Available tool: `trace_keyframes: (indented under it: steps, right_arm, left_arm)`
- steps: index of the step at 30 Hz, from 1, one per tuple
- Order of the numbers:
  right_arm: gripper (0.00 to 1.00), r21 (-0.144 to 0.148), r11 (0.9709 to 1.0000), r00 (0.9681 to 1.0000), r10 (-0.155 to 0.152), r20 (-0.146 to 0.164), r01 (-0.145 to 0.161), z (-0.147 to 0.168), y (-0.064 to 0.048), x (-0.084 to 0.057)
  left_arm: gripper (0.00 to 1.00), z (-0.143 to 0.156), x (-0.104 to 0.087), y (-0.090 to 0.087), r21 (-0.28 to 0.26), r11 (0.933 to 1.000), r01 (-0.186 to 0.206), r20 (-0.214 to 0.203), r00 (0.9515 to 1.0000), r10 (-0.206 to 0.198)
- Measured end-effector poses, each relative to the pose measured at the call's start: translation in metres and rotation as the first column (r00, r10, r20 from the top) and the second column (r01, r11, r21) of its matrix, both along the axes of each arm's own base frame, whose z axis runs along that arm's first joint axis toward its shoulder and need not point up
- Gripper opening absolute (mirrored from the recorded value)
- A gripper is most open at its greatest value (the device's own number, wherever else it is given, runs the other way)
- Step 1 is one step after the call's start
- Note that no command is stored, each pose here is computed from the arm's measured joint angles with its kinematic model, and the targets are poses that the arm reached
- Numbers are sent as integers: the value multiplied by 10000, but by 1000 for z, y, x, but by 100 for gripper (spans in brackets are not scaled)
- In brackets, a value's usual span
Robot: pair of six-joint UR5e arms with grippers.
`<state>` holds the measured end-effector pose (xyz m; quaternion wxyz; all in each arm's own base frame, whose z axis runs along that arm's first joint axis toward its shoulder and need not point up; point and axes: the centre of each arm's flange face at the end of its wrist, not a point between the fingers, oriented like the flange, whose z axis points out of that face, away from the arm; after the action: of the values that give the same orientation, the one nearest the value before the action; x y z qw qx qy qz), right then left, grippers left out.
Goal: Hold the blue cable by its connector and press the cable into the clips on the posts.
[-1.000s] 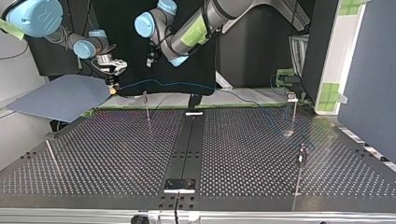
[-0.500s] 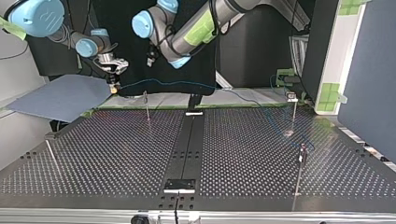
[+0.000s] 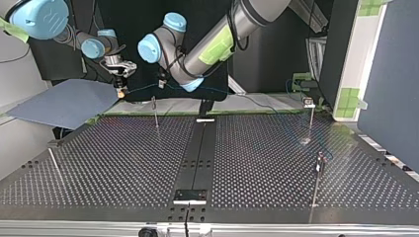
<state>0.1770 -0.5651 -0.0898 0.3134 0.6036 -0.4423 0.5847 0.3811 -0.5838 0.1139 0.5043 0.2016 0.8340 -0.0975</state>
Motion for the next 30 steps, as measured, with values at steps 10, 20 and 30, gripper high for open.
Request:
trace_keyframes:
  steps: [10, 20, 30]
  right_arm:
    - [0, -4, 10000, 9999, 84, 103, -84, 0, 1, 2]
    - [0, -84, 9998, 9998, 158, 118, -157, 0, 1, 6]
    - [0, -263, 9995, 9998, 167, 107, -164, 1, 1, 11]
  left_arm:
    - [100, -26, 2, -13, 941, 9949, 371, -412, 9986, -333]
    - [100, -49, 11, -20, 1315, 9909, 301, -983, 9950, -172]
    - [100, -23, 28, -28, 738, 9971, 181, -1407, 9900, -75]
